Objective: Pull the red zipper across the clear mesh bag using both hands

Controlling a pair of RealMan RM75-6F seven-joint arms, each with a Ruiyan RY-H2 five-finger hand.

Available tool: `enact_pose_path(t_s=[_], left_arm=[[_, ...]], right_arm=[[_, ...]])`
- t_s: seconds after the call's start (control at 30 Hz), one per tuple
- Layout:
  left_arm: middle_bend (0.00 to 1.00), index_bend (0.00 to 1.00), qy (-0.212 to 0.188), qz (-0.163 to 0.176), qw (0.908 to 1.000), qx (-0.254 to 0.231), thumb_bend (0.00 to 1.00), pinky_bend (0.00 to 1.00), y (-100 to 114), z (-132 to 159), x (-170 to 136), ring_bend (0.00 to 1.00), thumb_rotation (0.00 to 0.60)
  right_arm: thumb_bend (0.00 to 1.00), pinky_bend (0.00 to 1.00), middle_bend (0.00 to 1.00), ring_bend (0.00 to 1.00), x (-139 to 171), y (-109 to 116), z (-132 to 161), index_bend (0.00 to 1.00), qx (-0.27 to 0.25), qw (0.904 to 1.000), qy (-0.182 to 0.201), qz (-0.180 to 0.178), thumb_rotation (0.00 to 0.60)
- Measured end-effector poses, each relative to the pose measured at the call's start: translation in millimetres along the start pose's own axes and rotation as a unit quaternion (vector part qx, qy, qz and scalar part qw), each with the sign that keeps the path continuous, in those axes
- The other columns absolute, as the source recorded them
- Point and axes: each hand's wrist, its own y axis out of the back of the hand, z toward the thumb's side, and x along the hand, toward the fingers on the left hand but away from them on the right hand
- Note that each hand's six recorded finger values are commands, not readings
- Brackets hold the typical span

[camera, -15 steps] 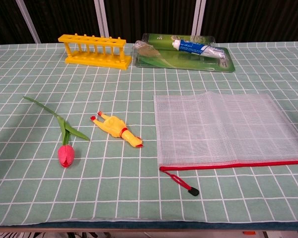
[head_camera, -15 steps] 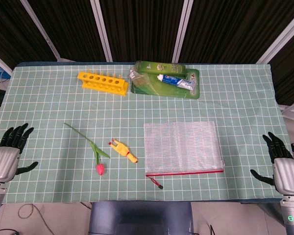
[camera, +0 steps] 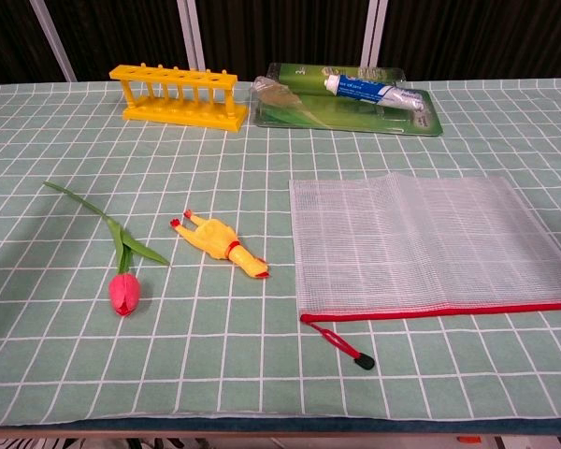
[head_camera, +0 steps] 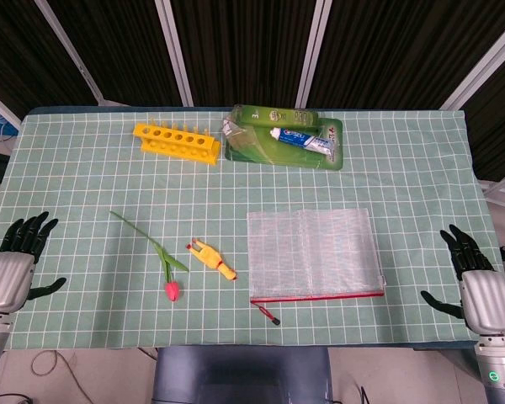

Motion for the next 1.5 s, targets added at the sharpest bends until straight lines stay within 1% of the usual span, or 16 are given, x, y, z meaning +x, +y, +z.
enact_pose_path(t_s=[0.07,0.1,0.13,0.17,0.23,0.3,0.43,0.47,0.57,0.73,0.83,0.97,1.13,1.23,1.37,1.5], left_arm=[[0.00,0.00,0.003,-0.002,1.0000,0.000,0.03,0.00,-1,0,1,0.00,0.600],[0.00,0.00,0.004,-0.004,1.0000,0.000,0.03,0.00,-2,-1,2,0.00,0.600],[0.00,0.00,0.007,-0.005,1.0000,0.000,0.03,0.00,-3,-1,2,0.00,0.600],[0.00,0.00,0.008,-0.006,1.0000,0.000,0.03,0.00,-3,-2,3,0.00,0.600],[0.00,0.00,0.011,-0.007,0.9999,-0.003,0.03,0.00,-3,-2,3,0.00,0.600],[0.00,0.00,0.012,-0.009,0.9999,-0.005,0.03,0.00,-4,-2,4,0.00,0.600],[0.00,0.00,0.010,-0.010,0.9999,-0.001,0.03,0.00,-4,-2,4,0.00,0.600],[0.00,0.00,0.010,-0.010,0.9999,-0.001,0.03,0.00,-4,-2,4,0.00,0.600],[0.00,0.00,0.012,-0.011,0.9999,0.000,0.03,0.00,-4,-3,4,0.00,0.600],[0.00,0.00,0.013,-0.013,0.9998,0.001,0.03,0.00,-5,-3,5,0.00,0.600],[0.00,0.00,0.013,-0.013,0.9998,0.000,0.03,0.00,-5,-3,5,0.00,0.600],[0.00,0.00,0.012,-0.015,0.9998,-0.002,0.03,0.00,-5,-3,6,0.00,0.600],[0.00,0.00,0.011,-0.018,0.9998,-0.004,0.03,0.00,-6,-3,6,0.00,0.600],[0.00,0.00,0.010,-0.019,0.9997,-0.006,0.03,0.00,-6,-3,7,0.00,0.600],[0.00,0.00,0.009,-0.020,0.9997,-0.009,0.03,0.00,-6,-4,7,0.00,0.600],[0.00,0.00,0.009,-0.022,0.9997,-0.011,0.03,0.00,-6,-4,8,0.00,0.600]], right_arm=[[0.09,0.36,0.19,0.22,-2,1,7,0.00,-0.007,0.9999,0.007,0.003,0.600],[0.09,0.41,0.26,0.28,-4,1,11,0.01,-0.011,0.9999,0.010,0.004,0.600],[0.09,0.47,0.35,0.38,-7,1,17,0.02,-0.016,0.9997,0.016,0.005,0.600],[0.10,0.51,0.41,0.44,-11,2,22,0.03,-0.021,0.9996,0.021,0.005,0.600],[0.12,0.65,0.57,0.61,-19,3,35,0.07,-0.030,0.9989,0.036,0.005,0.600],[0.15,0.75,0.68,0.72,-28,3,48,0.09,-0.039,0.9980,0.049,0.009,0.600],[0.20,0.92,0.92,0.94,-48,-4,81,0.19,-0.050,0.9945,0.084,0.036,0.600],[0.22,0.95,0.96,0.97,-52,-6,89,0.22,-0.050,0.9934,0.093,0.045,0.600],[0.25,1.00,1.00,1.00,-62,-18,116,0.32,-0.045,0.9884,0.123,0.077,0.600],[0.28,1.00,1.00,1.00,-66,-44,162,0.42,-0.038,0.9776,0.167,0.122,0.600],[0.29,1.00,1.00,1.00,-63,-65,186,0.45,-0.041,0.9706,0.184,0.149,0.600],[0.30,1.00,1.00,1.00,-54,-93,212,0.46,-0.045,0.9615,0.199,0.183,0.600],[0.31,1.00,1.00,1.00,-40,-129,233,0.46,-0.047,0.9519,0.201,0.226,0.600],[0.32,1.00,1.00,1.00,-33,-147,241,0.46,-0.048,0.9485,0.196,0.244,0.600],[0.32,1.00,1.00,1.00,-28,-171,247,0.46,-0.049,0.9486,0.176,0.258,0.600],[0.31,1.00,1.00,1.00,-27,-185,244,0.46,-0.046,0.9519,0.150,0.263,0.600]])
